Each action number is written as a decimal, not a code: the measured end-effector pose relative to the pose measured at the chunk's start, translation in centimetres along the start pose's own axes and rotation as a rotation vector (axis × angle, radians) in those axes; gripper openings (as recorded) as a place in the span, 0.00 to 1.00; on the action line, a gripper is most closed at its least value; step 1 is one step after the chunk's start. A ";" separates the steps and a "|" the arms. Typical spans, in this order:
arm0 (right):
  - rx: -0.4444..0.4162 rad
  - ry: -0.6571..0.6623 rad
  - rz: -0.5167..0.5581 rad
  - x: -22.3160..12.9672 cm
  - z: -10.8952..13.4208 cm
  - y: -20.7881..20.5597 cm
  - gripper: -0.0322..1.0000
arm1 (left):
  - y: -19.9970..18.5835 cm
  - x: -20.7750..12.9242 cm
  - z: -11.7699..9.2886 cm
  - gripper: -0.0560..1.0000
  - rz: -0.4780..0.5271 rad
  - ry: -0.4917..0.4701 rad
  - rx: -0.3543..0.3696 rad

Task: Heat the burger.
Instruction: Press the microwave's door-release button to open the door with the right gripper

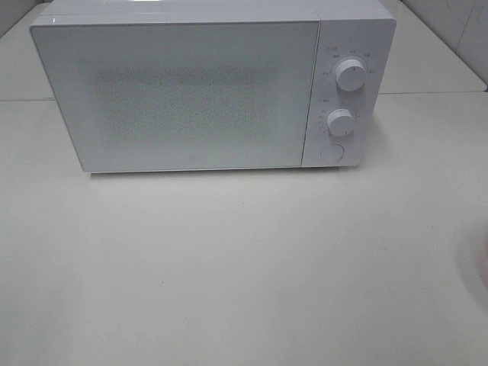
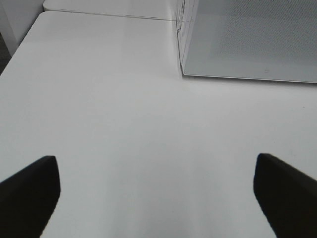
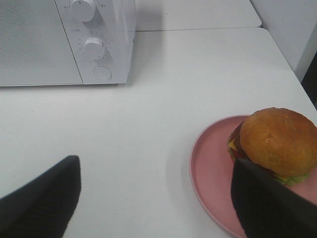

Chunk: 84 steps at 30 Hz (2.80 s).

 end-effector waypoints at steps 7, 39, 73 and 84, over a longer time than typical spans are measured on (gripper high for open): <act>0.000 0.000 0.000 0.0 0.0 0.0 0.76 | 0.0 0.0 0.0 0.98 0.000 0.000 0.000; -0.003 0.000 -0.017 4.5 -0.9 3.1 0.76 | 0.0 0.0 0.0 0.98 0.000 0.000 0.000; -0.006 -0.079 0.061 8.0 -1.9 16.7 0.76 | 0.0 0.0 0.0 0.98 0.000 0.000 0.000; -0.008 -0.120 -0.028 8.9 -1.8 20.2 0.76 | 0.0 0.0 0.0 0.98 0.000 0.000 0.000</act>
Point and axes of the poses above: a point on each arm's last joint axis where the gripper is mounted, y pointing out along that axis toward the gripper, z along the wrist's bending axis when the last joint is at zero, x = y × z, the point moved 5 cm from there along y, pointing out along that axis toward the gripper, and after that the axes turned 14 degrees about -y, right-handed, at the moved point
